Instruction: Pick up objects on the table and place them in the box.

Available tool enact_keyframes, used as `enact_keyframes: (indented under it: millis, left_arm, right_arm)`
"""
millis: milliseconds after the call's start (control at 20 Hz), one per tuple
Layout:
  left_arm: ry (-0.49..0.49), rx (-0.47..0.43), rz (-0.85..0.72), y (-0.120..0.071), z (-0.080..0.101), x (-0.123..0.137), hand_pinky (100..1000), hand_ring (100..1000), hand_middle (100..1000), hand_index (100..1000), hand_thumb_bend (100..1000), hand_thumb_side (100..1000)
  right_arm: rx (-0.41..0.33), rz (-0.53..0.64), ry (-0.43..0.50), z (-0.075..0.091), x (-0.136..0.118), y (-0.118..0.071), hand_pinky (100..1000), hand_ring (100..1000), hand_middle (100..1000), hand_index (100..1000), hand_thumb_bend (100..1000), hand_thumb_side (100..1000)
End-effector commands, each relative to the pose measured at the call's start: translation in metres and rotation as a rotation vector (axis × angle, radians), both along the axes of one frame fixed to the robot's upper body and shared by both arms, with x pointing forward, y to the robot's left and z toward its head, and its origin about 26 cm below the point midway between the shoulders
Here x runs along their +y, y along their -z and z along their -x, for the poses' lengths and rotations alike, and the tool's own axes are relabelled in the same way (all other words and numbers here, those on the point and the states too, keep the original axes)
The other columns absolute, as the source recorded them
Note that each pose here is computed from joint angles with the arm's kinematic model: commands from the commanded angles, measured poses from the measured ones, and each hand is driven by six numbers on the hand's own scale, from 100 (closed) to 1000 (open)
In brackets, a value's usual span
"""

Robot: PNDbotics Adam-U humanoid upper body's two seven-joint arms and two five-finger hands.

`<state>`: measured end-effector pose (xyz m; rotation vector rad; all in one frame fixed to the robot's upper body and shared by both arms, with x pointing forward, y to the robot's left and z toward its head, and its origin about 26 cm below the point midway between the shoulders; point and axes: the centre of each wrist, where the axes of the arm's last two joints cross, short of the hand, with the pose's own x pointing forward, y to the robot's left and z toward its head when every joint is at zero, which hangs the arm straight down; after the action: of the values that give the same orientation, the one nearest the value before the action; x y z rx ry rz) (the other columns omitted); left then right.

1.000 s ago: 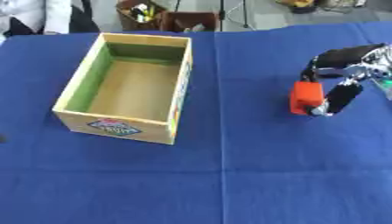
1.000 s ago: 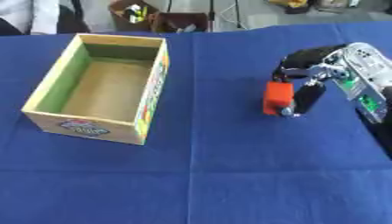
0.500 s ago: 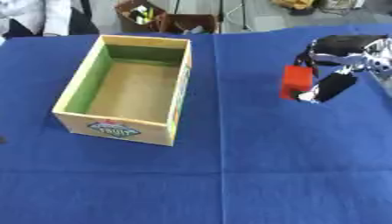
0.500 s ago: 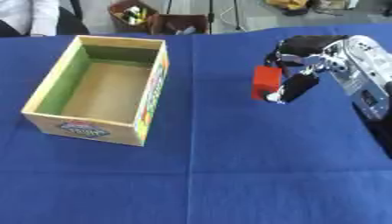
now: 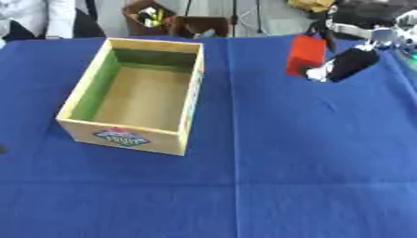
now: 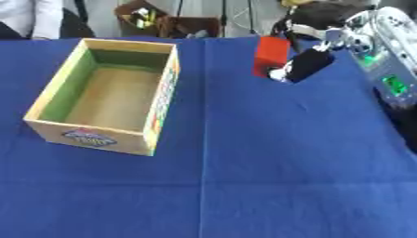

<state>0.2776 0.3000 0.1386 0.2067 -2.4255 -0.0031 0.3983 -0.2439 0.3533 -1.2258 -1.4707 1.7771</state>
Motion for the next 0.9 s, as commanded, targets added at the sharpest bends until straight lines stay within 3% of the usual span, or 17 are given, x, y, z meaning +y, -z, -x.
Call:
enact_keyframes:
  millis: [50, 450, 900]
  left_arm:
    - [0.003, -0.018, -0.019, -0.006, 0.002, 0.001, 419, 616, 542, 814, 316, 779]
    - [0.009, -0.011, -0.020, -0.005, 0.003, 0.001, 419, 617, 542, 815, 315, 777]
    - [0.025, -0.012, -0.017, -0.004, 0.002, -0.002, 419, 617, 543, 816, 316, 777]
  right_arm:
    - [-0.071, -0.015, -0.068, 0.009, 0.020, -0.023, 643, 628, 348, 363, 100, 640]
    - [-0.111, -0.054, -0.204, 0.009, 0.078, -0.039, 648, 620, 336, 353, 100, 653]
    - [-0.108, -0.101, -0.288, 0.002, 0.137, -0.033, 650, 616, 325, 345, 100, 645]
